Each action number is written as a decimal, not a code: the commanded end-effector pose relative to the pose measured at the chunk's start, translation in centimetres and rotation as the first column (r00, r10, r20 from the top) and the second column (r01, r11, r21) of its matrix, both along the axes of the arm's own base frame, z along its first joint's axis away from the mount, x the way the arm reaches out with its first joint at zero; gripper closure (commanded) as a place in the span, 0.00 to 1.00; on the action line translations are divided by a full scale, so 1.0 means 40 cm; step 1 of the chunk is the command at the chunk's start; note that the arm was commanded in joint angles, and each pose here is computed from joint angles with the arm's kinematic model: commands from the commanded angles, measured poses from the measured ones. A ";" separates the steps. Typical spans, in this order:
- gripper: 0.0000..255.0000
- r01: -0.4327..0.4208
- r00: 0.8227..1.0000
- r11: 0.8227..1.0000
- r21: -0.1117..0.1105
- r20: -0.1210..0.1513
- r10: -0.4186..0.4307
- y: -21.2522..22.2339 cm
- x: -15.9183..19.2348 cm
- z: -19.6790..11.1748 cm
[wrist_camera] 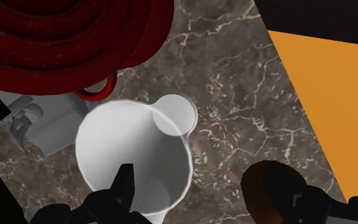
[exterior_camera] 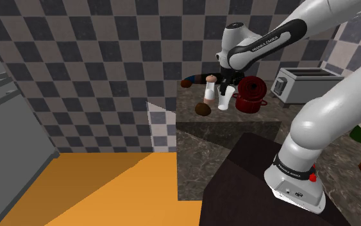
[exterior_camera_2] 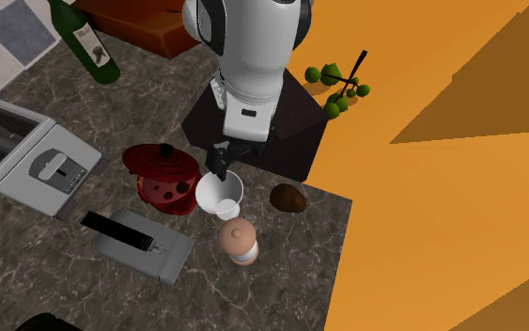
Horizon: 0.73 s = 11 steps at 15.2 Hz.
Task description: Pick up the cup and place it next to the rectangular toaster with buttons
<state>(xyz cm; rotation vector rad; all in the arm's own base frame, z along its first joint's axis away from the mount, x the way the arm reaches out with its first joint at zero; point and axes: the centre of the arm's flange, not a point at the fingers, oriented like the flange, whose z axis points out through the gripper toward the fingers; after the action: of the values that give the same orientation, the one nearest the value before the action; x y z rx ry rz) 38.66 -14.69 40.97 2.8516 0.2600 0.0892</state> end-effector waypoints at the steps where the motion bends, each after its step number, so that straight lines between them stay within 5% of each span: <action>1: 0.00 -0.001 1.000 1.000 -0.005 0.001 0.001 -0.019 0.010 -0.029; 11: 0.00 -0.001 1.000 1.000 -0.005 0.001 0.001 -0.039 0.016 -0.099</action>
<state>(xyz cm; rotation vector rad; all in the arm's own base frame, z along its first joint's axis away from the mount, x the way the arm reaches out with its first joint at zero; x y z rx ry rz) 39.31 -16.24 37.03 2.8464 0.2616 0.0894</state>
